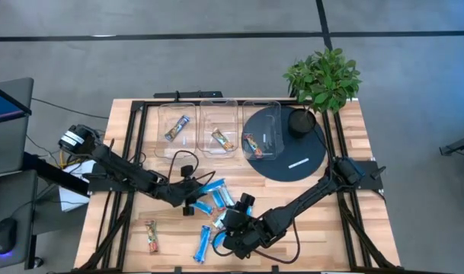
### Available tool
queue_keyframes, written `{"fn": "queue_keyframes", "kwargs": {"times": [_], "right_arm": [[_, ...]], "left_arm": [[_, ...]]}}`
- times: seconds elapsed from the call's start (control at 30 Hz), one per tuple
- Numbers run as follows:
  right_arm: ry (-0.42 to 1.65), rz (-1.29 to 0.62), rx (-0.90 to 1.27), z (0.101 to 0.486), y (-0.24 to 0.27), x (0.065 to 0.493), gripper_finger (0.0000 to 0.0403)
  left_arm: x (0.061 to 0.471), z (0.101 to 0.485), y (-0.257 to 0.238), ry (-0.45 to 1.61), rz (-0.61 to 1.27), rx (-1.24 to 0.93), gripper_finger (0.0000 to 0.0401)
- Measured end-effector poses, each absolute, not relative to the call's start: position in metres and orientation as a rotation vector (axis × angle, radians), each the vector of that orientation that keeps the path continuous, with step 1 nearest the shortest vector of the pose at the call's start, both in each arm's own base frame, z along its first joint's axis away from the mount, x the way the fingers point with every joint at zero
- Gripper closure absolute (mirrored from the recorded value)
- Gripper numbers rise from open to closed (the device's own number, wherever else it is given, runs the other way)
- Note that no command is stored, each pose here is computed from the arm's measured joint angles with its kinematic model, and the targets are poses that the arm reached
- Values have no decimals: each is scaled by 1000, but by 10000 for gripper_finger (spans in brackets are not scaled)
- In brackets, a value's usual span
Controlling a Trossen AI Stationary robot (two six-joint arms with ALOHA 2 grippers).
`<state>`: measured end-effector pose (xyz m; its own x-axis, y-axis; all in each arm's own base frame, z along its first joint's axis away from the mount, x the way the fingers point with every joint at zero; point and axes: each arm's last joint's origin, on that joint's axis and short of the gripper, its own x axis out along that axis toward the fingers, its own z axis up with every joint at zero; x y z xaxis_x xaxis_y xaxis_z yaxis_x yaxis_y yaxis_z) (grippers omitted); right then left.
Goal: Pick and place Granola Bars by type
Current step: Put the orange granola bar into the middle transparent bin
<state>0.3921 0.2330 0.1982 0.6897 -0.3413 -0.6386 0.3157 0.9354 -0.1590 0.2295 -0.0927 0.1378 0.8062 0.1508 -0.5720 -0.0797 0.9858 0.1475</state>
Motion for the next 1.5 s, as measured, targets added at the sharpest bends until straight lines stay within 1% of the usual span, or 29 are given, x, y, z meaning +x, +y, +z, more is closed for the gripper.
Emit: {"fn": "queue_keyframes", "kwargs": {"times": [0.13,0.27,0.4,0.53,0.7,0.9,1.07,1.23,1.4,1.5], "right_arm": [[722,-363,-41,198,235,391,182],[722,-359,-44,198,237,389,182],[722,-359,-44,198,237,389,182],[723,-359,-44,198,237,389,182],[724,-357,-52,198,237,390,182],[726,-355,-59,198,236,390,182],[728,-355,-60,198,236,390,182],[731,-352,-65,198,238,388,182],[738,-344,-75,197,241,385,182],[739,-340,-77,197,243,384,182]], "left_arm": [[230,158,-95,541,139,155,276],[228,182,-88,443,238,196,276],[227,202,-66,372,382,206,276],[230,212,-33,351,467,156,276],[239,216,12,360,497,61,276],[252,222,59,360,584,-31,276],[268,214,89,395,607,-128,276],[286,201,105,489,602,-178,276],[296,198,108,536,595,-143,273],[297,199,108,550,586,-115,260]]}}
